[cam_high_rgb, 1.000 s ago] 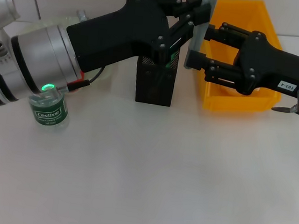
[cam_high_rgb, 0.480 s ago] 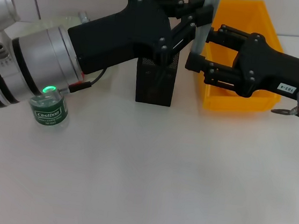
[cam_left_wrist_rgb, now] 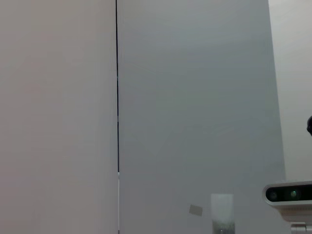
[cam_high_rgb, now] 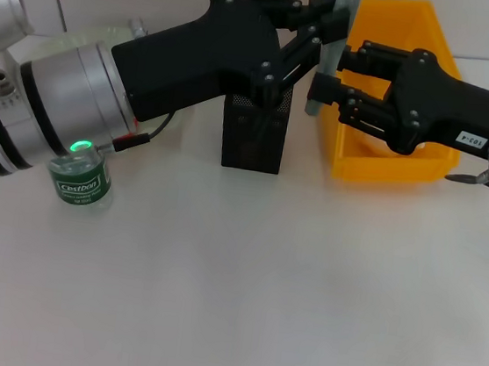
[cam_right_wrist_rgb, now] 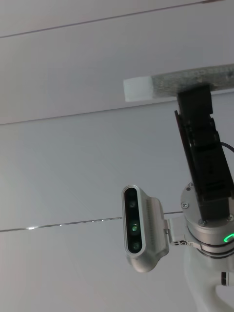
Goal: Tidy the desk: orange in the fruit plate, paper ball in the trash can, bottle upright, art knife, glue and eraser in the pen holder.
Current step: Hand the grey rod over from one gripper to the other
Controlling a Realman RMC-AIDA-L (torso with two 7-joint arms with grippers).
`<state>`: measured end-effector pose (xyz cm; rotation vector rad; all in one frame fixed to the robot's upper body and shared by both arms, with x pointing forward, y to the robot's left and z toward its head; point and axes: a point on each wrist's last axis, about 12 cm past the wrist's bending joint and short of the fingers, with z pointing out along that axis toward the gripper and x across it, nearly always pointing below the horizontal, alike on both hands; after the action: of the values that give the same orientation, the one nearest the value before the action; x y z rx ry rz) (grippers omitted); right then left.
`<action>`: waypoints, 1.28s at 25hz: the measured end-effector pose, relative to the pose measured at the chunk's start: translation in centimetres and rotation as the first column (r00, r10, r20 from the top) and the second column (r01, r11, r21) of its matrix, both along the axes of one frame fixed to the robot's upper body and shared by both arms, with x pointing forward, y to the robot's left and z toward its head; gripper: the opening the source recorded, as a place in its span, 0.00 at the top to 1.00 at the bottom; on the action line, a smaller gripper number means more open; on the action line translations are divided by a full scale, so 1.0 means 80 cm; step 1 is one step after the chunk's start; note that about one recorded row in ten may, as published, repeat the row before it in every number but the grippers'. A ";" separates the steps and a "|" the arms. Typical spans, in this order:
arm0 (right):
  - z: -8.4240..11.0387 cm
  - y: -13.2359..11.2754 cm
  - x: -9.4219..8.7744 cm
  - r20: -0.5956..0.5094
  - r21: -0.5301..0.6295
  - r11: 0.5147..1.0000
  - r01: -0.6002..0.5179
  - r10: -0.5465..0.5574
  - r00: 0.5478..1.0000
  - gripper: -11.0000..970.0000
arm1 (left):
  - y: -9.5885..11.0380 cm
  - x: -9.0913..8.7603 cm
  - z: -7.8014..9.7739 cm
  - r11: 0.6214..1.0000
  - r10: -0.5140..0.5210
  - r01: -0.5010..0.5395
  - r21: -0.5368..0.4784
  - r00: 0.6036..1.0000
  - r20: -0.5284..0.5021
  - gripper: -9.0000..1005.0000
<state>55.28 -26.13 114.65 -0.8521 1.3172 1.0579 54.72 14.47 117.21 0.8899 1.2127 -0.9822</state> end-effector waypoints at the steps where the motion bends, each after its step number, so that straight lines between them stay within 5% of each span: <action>1: 0.000 0.000 0.000 0.001 0.000 1.000 0.000 0.000 1.000 0.37 | 0.000 0.000 0.000 1.000 0.000 0.000 0.000 1.000 0.000 0.88; 9: 0.000 -0.001 0.000 0.001 -0.001 1.000 0.002 -0.002 1.000 0.54 | 0.000 0.001 0.000 1.000 -0.001 0.001 0.002 1.000 0.001 0.88; 20: -0.002 -0.004 -0.003 -0.003 0.000 1.000 0.011 -0.011 1.000 0.55 | -0.001 0.000 -0.001 1.000 -0.001 0.001 0.003 1.000 0.005 0.88; 32: -0.001 -0.003 -0.002 -0.001 0.002 1.000 0.009 -0.009 1.000 0.69 | -0.003 -0.002 -0.002 1.000 -0.007 0.007 -0.003 1.000 -0.001 0.88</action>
<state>55.12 -26.40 114.59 -0.8435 1.3199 1.0527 54.57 14.24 117.06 0.8922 1.2089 -0.9899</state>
